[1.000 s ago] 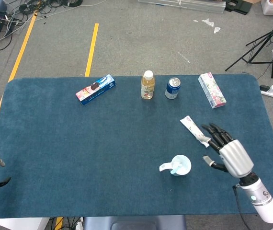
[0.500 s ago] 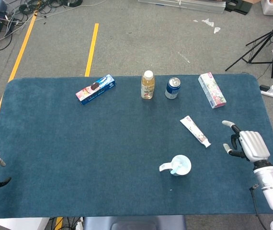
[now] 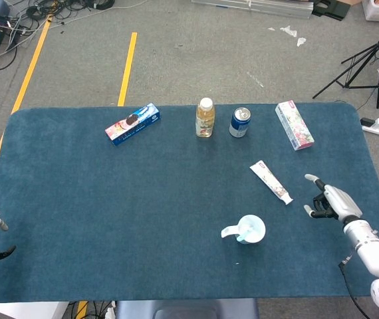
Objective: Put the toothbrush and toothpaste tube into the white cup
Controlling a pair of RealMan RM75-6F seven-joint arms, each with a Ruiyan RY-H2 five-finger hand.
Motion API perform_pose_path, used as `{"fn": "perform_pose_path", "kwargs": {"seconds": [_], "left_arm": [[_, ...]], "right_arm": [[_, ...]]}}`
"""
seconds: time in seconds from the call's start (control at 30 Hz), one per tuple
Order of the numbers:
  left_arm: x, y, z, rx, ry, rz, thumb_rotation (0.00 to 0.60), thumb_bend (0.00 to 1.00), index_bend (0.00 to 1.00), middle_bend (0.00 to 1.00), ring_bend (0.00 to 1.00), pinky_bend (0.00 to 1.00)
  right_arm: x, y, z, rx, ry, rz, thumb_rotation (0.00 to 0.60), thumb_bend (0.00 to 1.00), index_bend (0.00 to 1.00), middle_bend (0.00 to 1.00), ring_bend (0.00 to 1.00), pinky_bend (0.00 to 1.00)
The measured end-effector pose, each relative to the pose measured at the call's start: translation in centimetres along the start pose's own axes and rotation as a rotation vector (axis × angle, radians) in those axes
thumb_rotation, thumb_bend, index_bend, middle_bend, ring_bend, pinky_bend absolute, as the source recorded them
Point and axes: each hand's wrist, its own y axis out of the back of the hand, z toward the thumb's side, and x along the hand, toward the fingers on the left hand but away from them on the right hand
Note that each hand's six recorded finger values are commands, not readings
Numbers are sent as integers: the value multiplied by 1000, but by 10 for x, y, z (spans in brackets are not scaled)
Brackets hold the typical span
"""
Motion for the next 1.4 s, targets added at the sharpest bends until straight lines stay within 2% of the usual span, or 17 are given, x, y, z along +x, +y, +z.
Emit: {"fn": "perform_pose_path", "kwargs": {"seconds": [0.33, 0.87, 1.1, 1.4], "left_arm": [[0, 1, -1, -6, 1, 2, 600, 0, 468, 250, 246, 305], [0, 1, -1, -7, 2, 2, 600, 0, 468, 250, 246, 306], [0, 1, -1, -6, 1, 2, 600, 0, 468, 250, 246, 305], [0, 2, -1, -10, 1, 5, 600, 0, 468, 250, 246, 306]], "right_arm": [[-23, -22, -1, -87, -43, 135, 600, 299, 67, 905, 977, 1000], [-34, -45, -5, -124, -65, 228, 600, 301, 67, 914, 983, 1000], [-33, -61, 0, -98, -49, 276, 600, 301, 67, 915, 985, 1000], [-24, -82, 24, -66, 29, 338, 600, 301, 68, 915, 986, 1000]]}}
